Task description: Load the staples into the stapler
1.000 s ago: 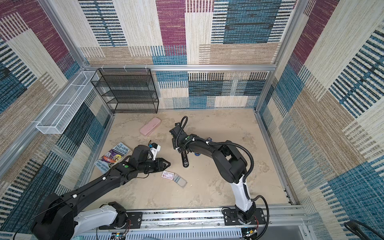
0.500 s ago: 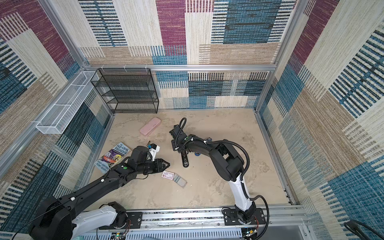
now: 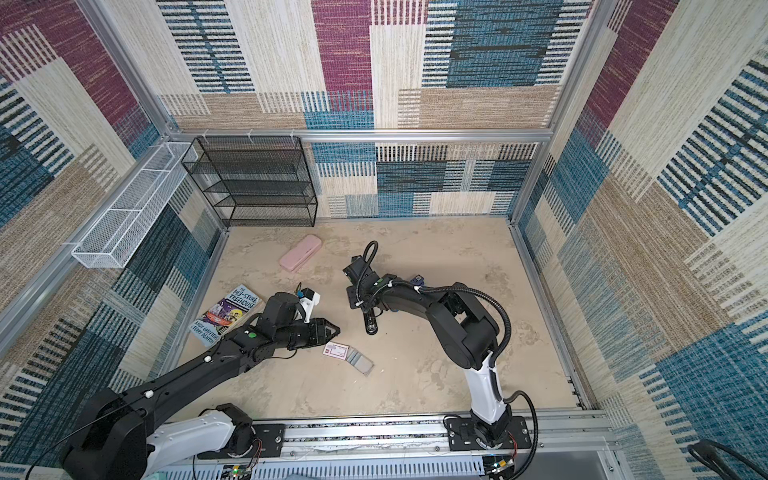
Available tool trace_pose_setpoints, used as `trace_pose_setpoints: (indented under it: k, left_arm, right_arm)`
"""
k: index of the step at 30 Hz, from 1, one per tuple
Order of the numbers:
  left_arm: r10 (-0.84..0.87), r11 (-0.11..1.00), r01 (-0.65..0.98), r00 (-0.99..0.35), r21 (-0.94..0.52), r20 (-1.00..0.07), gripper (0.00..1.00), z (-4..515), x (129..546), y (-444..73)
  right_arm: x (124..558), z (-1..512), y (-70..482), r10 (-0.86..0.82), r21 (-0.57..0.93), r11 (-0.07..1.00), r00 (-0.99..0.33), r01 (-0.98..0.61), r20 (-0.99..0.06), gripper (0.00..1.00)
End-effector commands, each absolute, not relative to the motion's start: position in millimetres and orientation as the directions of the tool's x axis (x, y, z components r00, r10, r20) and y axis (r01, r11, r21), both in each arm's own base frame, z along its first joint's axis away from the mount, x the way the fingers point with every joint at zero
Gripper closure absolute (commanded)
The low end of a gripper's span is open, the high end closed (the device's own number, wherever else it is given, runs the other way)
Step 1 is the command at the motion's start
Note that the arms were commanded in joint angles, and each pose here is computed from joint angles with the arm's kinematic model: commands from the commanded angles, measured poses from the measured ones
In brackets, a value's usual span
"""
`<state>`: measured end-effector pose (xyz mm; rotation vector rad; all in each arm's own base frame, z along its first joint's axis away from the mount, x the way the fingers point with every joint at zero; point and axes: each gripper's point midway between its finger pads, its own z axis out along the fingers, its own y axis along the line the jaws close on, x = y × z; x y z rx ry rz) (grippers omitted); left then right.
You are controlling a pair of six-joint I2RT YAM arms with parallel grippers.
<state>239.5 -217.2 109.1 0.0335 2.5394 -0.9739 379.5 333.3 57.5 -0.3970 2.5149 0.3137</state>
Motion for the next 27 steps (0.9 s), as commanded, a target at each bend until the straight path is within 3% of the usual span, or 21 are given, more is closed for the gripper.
trace_pose_setpoints:
  k: [1,27]
  left_arm:
    - [-0.127,0.748,0.183,-0.904,-0.639,-0.408,0.57,114,244,-220]
    - [-0.12,0.748,0.184,-0.908,-0.638,-0.402,0.57,113,247,-223]
  right_arm:
    - [375,61,336,-0.199,0.162,0.924,-0.797,-0.347,-0.571,0.51]
    - [300,55,314,-0.249,0.184,0.909,-0.842,-0.374,-0.479,0.54]
